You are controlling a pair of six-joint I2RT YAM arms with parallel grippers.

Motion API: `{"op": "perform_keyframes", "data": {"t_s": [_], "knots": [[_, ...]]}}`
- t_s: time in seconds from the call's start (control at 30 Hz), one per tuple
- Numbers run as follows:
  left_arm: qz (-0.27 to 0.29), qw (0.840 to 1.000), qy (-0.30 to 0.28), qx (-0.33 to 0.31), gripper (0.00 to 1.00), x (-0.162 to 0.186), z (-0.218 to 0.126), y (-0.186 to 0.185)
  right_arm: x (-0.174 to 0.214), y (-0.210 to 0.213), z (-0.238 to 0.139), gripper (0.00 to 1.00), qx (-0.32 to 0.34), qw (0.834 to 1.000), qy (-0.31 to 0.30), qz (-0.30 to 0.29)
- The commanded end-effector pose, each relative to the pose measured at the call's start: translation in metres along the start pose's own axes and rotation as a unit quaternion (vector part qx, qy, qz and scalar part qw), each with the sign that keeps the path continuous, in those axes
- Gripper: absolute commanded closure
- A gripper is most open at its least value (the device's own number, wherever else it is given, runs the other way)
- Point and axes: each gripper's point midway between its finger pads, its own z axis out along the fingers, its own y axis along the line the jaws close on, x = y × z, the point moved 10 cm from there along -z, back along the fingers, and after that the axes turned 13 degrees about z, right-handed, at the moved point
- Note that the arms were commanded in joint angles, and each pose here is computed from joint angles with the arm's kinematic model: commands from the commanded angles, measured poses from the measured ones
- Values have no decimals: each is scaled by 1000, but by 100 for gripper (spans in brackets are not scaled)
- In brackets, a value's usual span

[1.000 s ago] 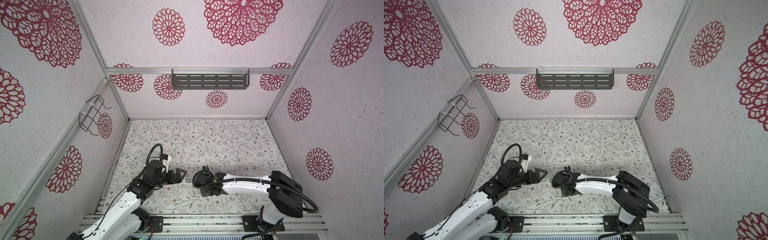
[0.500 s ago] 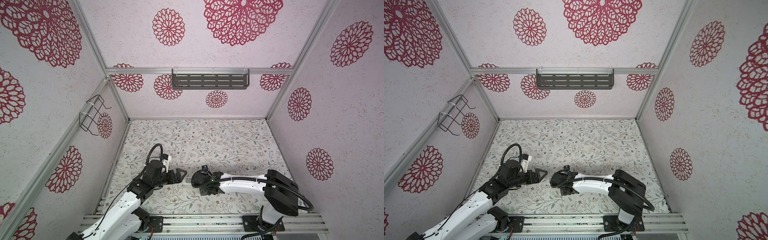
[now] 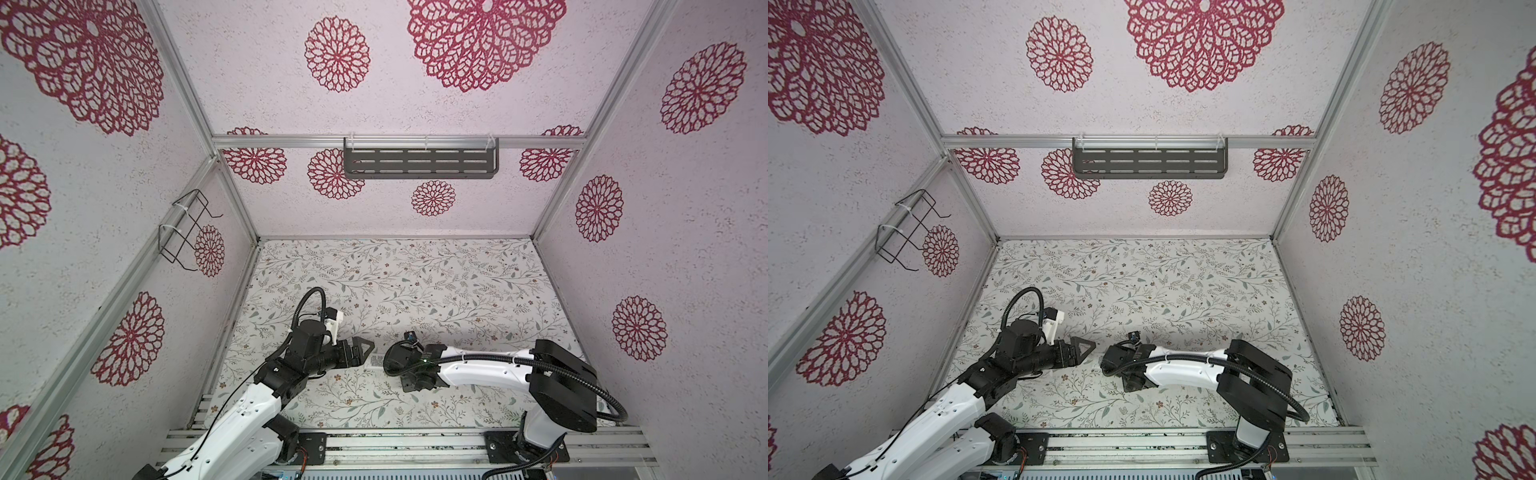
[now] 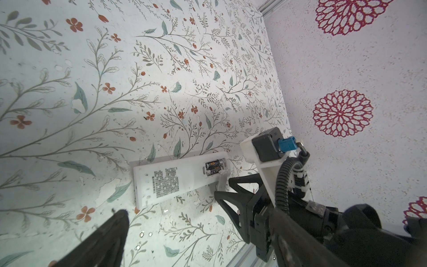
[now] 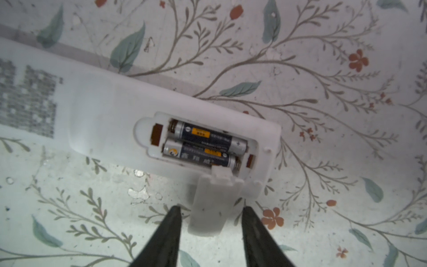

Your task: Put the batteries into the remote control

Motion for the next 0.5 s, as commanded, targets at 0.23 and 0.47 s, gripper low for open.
{"op": "perform_keyframes", "data": {"t_s": [0.23,0.47], "knots": [[6,1000,-19,7,3,-7,-4,-3,-4,2,-1,51,24,999,-18,12],[6,1000,-19,10,3,-7,-4,-4,-5,1,-1,60,27,999,-24,15]]}}
